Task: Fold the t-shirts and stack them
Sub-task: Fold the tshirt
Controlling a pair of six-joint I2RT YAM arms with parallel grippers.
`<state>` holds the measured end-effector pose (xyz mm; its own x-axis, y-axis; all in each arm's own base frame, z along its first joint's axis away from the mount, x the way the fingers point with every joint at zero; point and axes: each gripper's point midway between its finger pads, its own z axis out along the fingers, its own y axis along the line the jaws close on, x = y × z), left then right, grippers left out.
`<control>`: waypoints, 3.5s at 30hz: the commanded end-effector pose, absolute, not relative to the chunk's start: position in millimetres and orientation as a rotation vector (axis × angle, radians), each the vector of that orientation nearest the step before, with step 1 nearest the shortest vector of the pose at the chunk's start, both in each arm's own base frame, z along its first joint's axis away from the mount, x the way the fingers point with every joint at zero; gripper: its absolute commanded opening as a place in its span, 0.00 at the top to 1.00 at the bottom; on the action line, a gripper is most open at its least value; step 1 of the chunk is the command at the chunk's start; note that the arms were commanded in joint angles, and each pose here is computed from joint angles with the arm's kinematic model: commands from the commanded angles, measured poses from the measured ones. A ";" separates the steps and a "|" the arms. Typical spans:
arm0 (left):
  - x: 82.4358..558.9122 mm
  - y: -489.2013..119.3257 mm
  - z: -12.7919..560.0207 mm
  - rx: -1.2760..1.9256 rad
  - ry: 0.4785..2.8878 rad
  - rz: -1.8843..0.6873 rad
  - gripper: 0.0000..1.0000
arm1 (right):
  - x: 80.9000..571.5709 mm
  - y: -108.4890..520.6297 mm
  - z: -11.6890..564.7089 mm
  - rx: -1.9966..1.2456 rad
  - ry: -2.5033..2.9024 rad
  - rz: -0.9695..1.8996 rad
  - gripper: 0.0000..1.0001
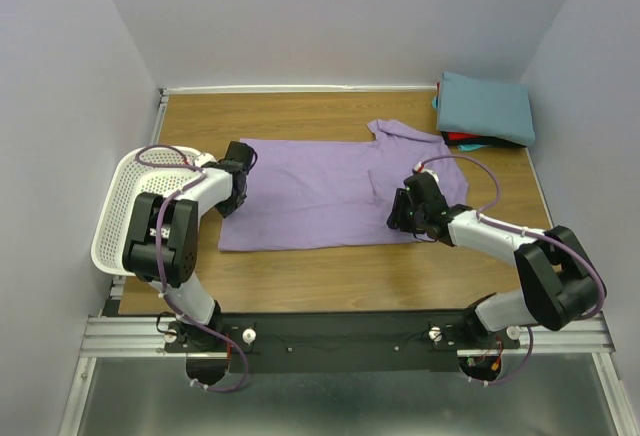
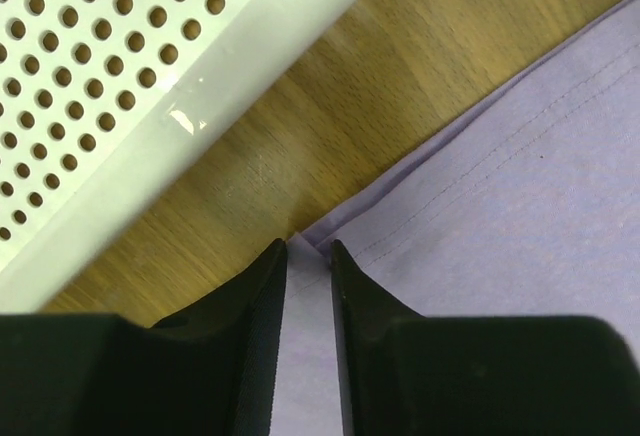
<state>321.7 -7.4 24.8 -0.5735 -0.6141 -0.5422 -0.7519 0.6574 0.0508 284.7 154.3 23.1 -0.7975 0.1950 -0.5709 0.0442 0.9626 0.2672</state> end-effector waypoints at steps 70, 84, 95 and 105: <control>357.2 -12.1 46.4 -0.960 2.342 0.305 1.00 | 372.6 185.7 42.8 0.059 2.396 -0.065 0.53; 355.9 -12.1 45.2 -0.960 2.347 0.307 1.00 | 369.5 180.4 40.4 0.053 2.399 -0.133 0.73; 355.3 -12.0 48.7 -0.960 2.343 0.304 1.00 | 368.7 171.9 58.8 0.087 2.353 -0.150 0.97; 357.3 -12.6 54.9 -0.957 2.332 0.291 1.00 | 363.7 163.2 62.6 0.104 2.343 -0.180 0.98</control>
